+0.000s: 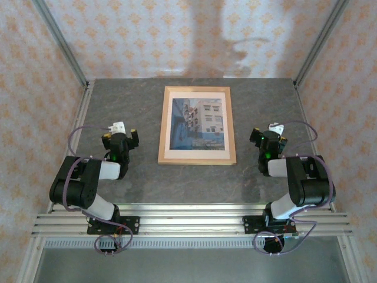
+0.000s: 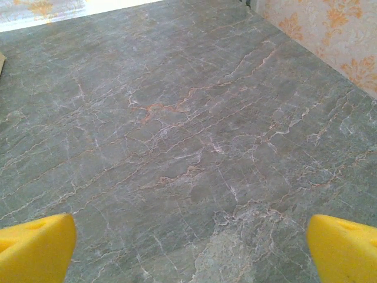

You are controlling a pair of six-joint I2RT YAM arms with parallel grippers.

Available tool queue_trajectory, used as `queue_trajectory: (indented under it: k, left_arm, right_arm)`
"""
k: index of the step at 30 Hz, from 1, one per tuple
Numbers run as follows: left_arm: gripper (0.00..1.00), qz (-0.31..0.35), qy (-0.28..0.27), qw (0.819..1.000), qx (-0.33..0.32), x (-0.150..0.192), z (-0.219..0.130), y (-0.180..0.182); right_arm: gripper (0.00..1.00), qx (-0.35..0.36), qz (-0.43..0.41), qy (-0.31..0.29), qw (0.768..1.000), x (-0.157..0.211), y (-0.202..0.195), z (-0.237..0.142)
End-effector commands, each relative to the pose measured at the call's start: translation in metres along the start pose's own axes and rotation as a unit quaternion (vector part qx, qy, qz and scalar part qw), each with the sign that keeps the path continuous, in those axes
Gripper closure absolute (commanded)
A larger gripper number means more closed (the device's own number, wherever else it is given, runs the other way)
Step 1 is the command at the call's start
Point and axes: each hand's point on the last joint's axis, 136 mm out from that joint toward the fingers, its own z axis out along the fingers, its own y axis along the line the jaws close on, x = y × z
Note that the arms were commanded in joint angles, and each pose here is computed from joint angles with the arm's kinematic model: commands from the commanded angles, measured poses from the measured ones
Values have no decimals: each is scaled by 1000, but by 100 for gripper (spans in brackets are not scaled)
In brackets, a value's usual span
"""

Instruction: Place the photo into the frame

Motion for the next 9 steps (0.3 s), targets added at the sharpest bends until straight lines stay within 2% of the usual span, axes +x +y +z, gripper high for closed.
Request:
queue_trajectory:
  k: [1,9]
  left_arm:
    - [0,-1,-31,999,-16,-16,-1,3]
    - [0,-1,-33,999,-16,-16,-1,3]
  right_arm:
    - [0,1,0,-24,1000,-14,2,0]
    - [0,1,0,-26,1000,-15,2,-1]
